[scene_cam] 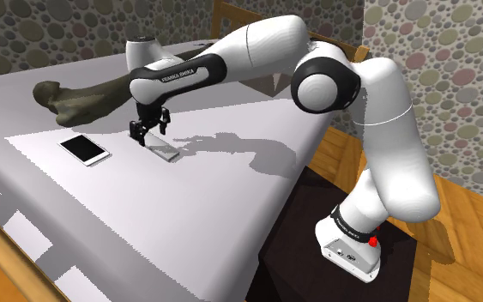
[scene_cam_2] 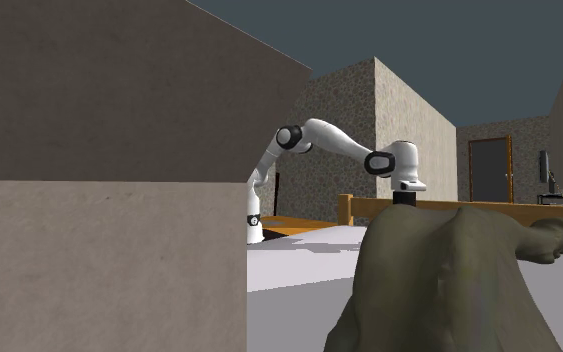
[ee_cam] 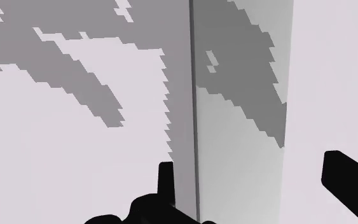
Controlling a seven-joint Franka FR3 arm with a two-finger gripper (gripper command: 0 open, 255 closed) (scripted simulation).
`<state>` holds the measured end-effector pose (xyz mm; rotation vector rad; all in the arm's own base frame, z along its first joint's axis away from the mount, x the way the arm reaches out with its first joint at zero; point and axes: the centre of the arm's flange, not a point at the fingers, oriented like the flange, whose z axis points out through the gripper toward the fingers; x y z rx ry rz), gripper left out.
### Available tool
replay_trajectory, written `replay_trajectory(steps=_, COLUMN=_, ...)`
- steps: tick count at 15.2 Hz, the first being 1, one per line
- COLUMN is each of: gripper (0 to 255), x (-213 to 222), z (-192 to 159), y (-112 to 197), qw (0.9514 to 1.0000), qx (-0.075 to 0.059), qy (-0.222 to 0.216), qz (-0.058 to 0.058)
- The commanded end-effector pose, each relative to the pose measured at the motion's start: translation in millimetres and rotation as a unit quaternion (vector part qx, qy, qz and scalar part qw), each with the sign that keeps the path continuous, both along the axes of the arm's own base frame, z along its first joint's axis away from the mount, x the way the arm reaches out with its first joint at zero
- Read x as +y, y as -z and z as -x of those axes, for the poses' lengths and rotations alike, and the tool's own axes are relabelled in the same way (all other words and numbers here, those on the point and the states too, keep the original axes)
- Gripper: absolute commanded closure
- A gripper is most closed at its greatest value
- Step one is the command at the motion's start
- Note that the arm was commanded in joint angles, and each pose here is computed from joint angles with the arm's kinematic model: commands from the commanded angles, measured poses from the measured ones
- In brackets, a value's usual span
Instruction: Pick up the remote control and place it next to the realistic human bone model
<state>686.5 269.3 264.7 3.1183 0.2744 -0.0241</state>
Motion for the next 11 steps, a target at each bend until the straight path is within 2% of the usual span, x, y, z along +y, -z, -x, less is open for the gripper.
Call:
replay_trajectory(steps=1, gripper=0, x=0, z=0, y=-20, qw=1.0, qx=0.0, qy=0.0, qz=0.0)
replay_trajectory(steps=3, gripper=0, x=0, z=0, y=-43, qw=1.0, qx=0.0, qy=0.0, qz=0.0)
replay_trajectory(steps=11, gripper=0, x=0, z=0, y=-43, qw=1.0, qx=0.0, qy=0.0, qz=0.0)
